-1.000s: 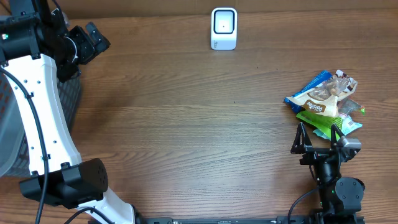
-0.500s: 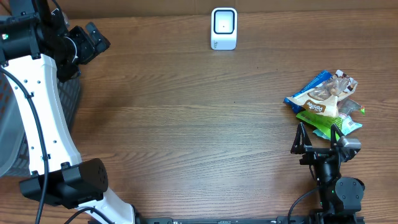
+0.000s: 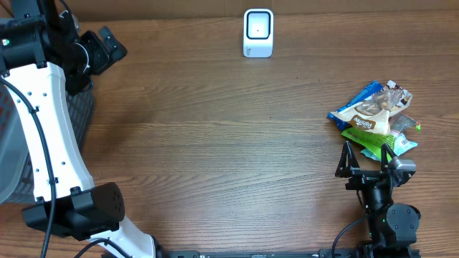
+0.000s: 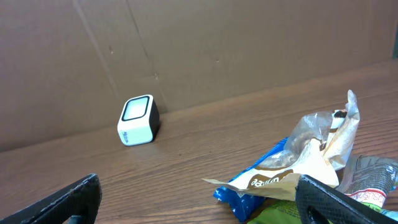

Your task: Scan the item barcode

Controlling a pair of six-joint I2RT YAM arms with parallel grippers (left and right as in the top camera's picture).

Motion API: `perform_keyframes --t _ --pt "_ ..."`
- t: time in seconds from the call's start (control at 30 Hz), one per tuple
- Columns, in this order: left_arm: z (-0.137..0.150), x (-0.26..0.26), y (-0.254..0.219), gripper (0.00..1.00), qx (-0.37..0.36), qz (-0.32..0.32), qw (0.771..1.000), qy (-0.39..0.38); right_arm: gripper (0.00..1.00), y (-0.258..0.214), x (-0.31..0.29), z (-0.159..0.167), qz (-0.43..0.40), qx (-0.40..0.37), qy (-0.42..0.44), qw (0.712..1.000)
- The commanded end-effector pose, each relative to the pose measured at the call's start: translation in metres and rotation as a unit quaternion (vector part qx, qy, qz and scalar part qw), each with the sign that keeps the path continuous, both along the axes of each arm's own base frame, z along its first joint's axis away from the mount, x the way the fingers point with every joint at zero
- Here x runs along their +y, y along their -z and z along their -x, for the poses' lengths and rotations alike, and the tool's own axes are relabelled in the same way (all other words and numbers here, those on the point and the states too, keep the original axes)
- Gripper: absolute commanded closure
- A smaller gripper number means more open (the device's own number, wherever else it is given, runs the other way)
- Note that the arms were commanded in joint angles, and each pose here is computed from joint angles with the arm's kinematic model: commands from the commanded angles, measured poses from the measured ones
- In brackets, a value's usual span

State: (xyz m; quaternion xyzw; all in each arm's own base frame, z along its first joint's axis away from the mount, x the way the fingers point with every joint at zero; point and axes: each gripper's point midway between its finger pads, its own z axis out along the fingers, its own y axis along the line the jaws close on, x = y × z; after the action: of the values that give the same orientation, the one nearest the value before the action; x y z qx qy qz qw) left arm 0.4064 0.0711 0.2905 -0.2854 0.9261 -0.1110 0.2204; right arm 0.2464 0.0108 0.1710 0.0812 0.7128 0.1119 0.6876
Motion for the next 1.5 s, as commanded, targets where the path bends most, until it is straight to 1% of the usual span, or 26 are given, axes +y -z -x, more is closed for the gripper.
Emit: perform_keyframes --t 0.0,0.07,0.13,0.2,0.23,0.27,0.3,0.37,0.4,0.47,0.67,0.8,0.93,1.03,1.17,1.3,1.33,1.4,1.47 --pt "0.016 0.001 -0.012 0.00 -0.009 -0.033 0.999 0.012 0.00 0.001 0.001 0.000 0.005 -0.004 -0.003 1.000" --pt "0.021 0.000 -0.013 0.00 -0.025 -0.038 0.999 0.011 0.00 0.001 0.001 0.000 0.005 -0.004 -0.003 1.000" --pt "0.015 -0.003 -0.016 0.00 -0.076 -0.053 0.995 0.024 0.00 0.001 0.001 0.000 0.005 -0.004 -0.003 1.000" --pt "0.010 -0.013 -0.020 0.00 -0.138 -0.080 0.985 0.069 0.00 0.001 0.001 0.000 0.005 -0.004 -0.003 1.000" --pt "0.010 -0.022 -0.021 0.00 -0.177 -0.103 0.973 0.108 0.00 0.001 0.001 0.000 0.005 -0.004 -0.003 1.000" --pt "0.011 -0.028 -0.021 0.00 -0.200 -0.119 0.963 0.133 0.00 0.001 0.001 0.000 0.005 -0.004 -0.003 1.000" --pt "0.015 -0.036 -0.021 0.00 -0.233 -0.144 0.947 0.168 0.00 0.001 0.001 0.000 0.005 -0.004 -0.003 1.000" --pt "0.027 -0.049 -0.013 0.00 -0.274 -0.188 0.918 0.217 0.00 0.001 0.001 0.000 0.005 -0.004 -0.003 1.000" --pt "0.036 -0.052 -0.009 0.00 -0.285 -0.208 0.907 0.229 0.00 0.001 0.001 0.000 0.005 -0.004 -0.003 1.000" --pt "0.054 -0.051 -0.002 0.00 -0.301 -0.242 0.894 0.227 0.00 0.001 0.001 0.000 0.005 -0.004 -0.003 1.000" --pt "0.107 -0.039 0.019 0.00 -0.355 -0.309 0.866 0.170 0.00 0.001 0.001 0.000 0.005 -0.004 -0.003 1.000" --pt "0.131 -0.041 0.043 0.00 -0.393 -0.326 0.846 0.154 0.00 0.001 0.001 0.000 0.005 -0.004 -0.003 1.000" --pt "0.149 -0.045 0.068 0.00 -0.423 -0.336 0.829 0.145 0.00 0.001 0.001 0.000 0.005 -0.004 -0.003 1.000" --pt "0.159 -0.046 0.089 0.00 -0.442 -0.343 0.818 0.138 0.00 0.001 0.001 0.000 0.005 -0.004 -0.003 1.000" --pt "0.164 -0.047 0.103 0.00 -0.456 -0.348 0.808 0.135 0.00 0.001 0.001 0.000 0.005 -0.004 -0.003 1.000" --pt "0.164 -0.053 0.112 0.00 -0.461 -0.371 0.789 0.163 0.00 0.001 0.001 0.000 0.005 -0.004 -0.003 1.000" --pt "0.163 -0.055 0.118 0.00 -0.456 -0.377 0.787 0.176 0.00 0.001 0.001 0.000 0.005 -0.004 -0.003 1.000" --pt "0.162 -0.057 0.133 0.00 -0.444 -0.379 0.789 0.193 0.00 0.001 0.001 0.000 0.005 -0.004 -0.003 1.000" --pt "0.161 -0.057 0.132 0.00 -0.449 -0.378 0.787 0.189 0.00 0.001 0.001 0.000 0.005 -0.004 -0.003 1.000"
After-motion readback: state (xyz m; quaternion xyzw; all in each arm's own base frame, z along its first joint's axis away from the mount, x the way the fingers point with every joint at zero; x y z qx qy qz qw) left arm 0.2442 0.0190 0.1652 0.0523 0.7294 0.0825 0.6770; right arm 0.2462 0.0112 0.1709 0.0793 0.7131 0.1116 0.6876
